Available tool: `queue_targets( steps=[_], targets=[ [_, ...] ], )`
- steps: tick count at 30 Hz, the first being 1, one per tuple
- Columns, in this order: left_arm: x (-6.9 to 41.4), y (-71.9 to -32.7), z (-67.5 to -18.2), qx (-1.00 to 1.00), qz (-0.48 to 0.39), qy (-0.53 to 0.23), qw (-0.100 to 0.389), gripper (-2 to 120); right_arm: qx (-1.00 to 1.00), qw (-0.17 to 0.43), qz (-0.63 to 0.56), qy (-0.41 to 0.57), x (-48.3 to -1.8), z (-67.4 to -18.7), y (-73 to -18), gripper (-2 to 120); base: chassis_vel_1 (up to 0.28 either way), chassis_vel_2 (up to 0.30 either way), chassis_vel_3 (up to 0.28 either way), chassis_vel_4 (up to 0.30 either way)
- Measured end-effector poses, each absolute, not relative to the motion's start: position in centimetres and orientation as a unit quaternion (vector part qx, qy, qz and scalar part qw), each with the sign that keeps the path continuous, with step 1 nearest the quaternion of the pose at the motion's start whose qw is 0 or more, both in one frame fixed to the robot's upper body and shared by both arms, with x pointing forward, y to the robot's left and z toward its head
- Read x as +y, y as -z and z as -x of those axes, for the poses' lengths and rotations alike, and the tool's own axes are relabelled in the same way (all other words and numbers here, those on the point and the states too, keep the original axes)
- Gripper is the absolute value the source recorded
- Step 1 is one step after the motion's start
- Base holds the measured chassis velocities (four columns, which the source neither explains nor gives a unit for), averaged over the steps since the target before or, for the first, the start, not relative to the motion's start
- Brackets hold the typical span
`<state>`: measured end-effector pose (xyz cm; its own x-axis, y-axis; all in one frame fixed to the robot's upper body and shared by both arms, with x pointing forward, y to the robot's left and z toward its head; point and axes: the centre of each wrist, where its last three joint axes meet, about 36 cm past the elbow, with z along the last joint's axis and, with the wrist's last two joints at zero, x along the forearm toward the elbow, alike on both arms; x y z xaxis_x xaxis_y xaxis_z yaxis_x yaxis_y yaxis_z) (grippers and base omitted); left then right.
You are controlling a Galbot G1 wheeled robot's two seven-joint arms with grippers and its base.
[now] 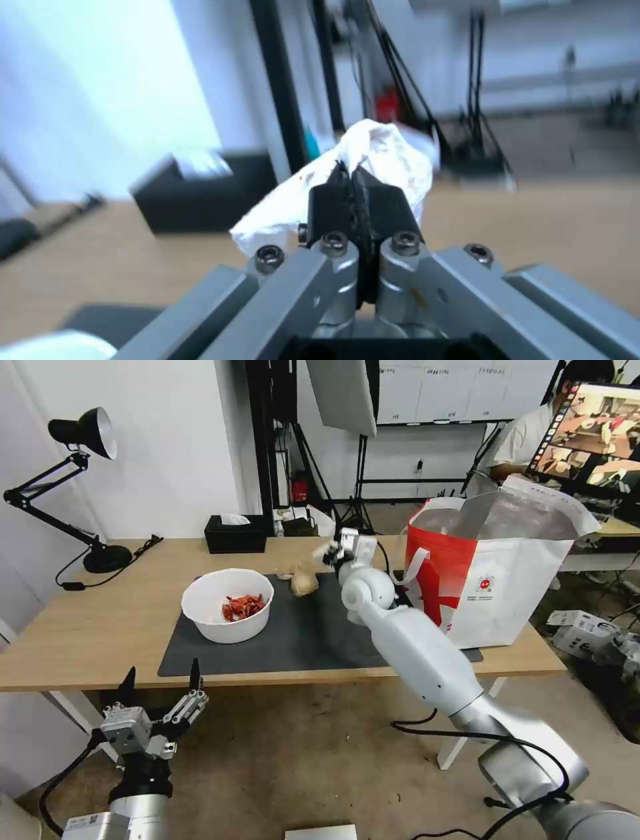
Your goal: Pick up the trash from the table and place it into the takeout bag.
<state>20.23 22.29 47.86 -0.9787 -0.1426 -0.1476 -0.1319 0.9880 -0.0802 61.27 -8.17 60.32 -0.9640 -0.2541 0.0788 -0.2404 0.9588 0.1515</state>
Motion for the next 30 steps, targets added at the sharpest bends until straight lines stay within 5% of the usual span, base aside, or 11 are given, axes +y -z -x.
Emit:
queue_targets(
  steps=[5,12,18,23,30],
  targets=[
    [22.3,-47.9,-20.3,0.994,0.068,0.036,0.078,100,-0.989,-0.003,-0.141,0.055,-10.2,-59.3,-65.1,0,0.000,0.000,0.000,0.000],
    [22.5,-48.1,-20.3,0.993,0.074,0.039,0.079,100,-0.995,-0.042,-0.087,0.031,-19.1,-57.2,-70.0,0,0.000,0.000,0.000,0.000],
    [22.4,-48.2,-20.3,0.993,0.076,0.042,0.080,100,-0.999,-0.031,-0.011,0.018,-27.8,-55.6,-69.8,0,0.000,0.000,0.000,0.000],
    [22.2,-48.4,-20.2,0.993,0.077,0.046,0.081,100,-1.000,-0.005,0.013,0.016,-30.4,-54.4,-68.1,0,0.000,0.000,0.000,0.000],
    [22.1,-48.8,-19.9,0.993,0.076,0.046,0.080,100,-0.999,0.016,0.024,0.037,-31.0,-53.0,-66.9,22,0.000,0.000,0.000,0.000]
  ],
)
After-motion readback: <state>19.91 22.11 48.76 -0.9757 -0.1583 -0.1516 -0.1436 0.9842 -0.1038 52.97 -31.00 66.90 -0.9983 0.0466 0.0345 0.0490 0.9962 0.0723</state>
